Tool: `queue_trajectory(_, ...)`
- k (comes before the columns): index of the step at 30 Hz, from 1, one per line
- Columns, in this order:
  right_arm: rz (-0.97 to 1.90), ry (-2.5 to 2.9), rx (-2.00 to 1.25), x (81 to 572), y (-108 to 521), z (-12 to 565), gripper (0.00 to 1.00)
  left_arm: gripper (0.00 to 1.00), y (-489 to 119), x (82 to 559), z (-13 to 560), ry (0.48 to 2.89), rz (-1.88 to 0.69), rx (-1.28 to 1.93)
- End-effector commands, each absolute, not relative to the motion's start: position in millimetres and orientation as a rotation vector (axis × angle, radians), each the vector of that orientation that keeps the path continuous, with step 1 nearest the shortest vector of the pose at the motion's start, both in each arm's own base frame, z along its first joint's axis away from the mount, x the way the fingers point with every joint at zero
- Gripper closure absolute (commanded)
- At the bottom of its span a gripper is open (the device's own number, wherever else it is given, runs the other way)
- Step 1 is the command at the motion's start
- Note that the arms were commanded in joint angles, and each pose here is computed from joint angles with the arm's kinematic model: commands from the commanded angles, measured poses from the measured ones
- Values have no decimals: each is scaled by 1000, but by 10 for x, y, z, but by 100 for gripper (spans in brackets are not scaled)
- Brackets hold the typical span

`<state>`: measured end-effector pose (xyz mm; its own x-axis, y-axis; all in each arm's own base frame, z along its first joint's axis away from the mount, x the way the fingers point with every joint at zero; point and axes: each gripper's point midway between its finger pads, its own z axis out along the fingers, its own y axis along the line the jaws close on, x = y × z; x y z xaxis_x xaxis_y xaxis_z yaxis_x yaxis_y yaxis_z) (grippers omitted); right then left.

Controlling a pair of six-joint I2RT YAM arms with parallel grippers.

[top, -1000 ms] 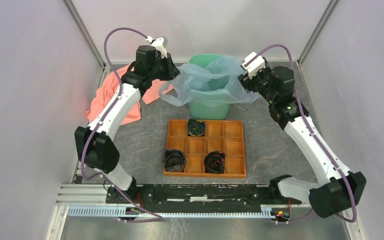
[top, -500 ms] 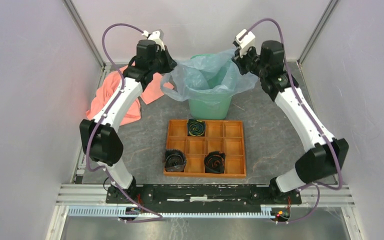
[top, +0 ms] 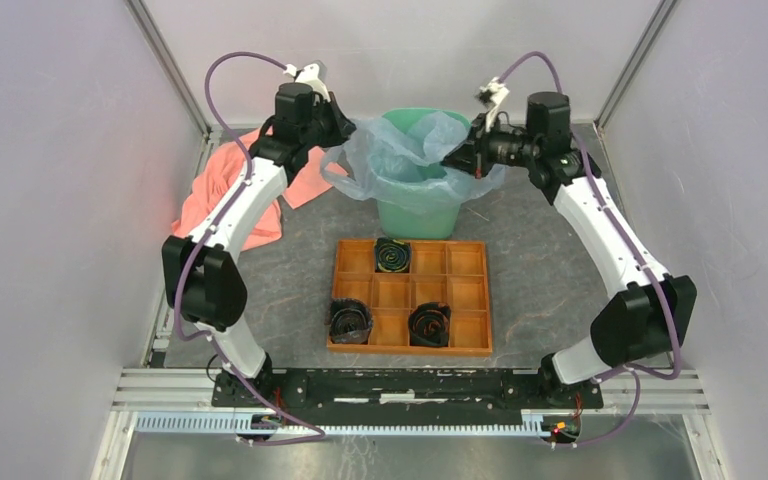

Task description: Put the trash bags into the trash bin

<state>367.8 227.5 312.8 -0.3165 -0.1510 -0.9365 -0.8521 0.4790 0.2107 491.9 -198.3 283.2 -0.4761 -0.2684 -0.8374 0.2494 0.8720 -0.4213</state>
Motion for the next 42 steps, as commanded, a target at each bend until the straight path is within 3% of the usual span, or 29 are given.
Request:
queue_trajectory(1, 1154, 1714, -519, 3901, 1983, 3342, 99, 98, -1974, 4980, 3126, 1873, -654, -65)
queue_trajectory(6, 1430, 1604, -304, 4210, 1864, 3492, 97, 98, -2024, 5086, 3097, 1873, -672, -77)
queue_trajectory(9, 1355, 1605, -305, 4394, 1826, 3523, 94, 98, -2072, 5109, 3144, 1846, -703, -66)
queue_trajectory(12, 1195, 1677, -353, 4673, 1760, 3427, 76, 98, -2103, 5130, 3183, 1826, -721, -56)
queue_trajectory(16, 865, 1799, -469, 4743, 1530, 3216, 44, 98, -2089, 5151, 3204, 1825, -709, -60)
queue_trajectory(23, 486, 1737, -640, 4447, 1273, 3345, 12, 97, -2058, 5153, 3207, 1834, -684, -53)
queue_trajectory(27, 359, 1655, -682, 4379, 1216, 3486, 5, 97, -2031, 5152, 3196, 1843, -668, -54)
queue_trajectory(30, 353, 1625, -687, 4440, 1245, 3563, 11, 97, -2026, 5149, 3212, 1839, -672, -57)
queue_trajectory(35, 471, 1607, -732, 4581, 1494, 3492, 36, 98, -2047, 5119, 3251, 1827, -693, -57)
queue_trajectory(37, 504, 1602, -727, 4629, 1571, 3484, 48, 98, -2062, 5109, 3277, 1817, -705, -53)
queue_trajectory(40, 521, 1615, -603, 4764, 1546, 3524, 78, 98, -2049, 5120, 3308, 1806, -700, -56)
queue_trajectory(42, 544, 1682, -434, 4899, 1455, 3480, 93, 98, -2033, 5150, 3303, 1804, -687, -67)
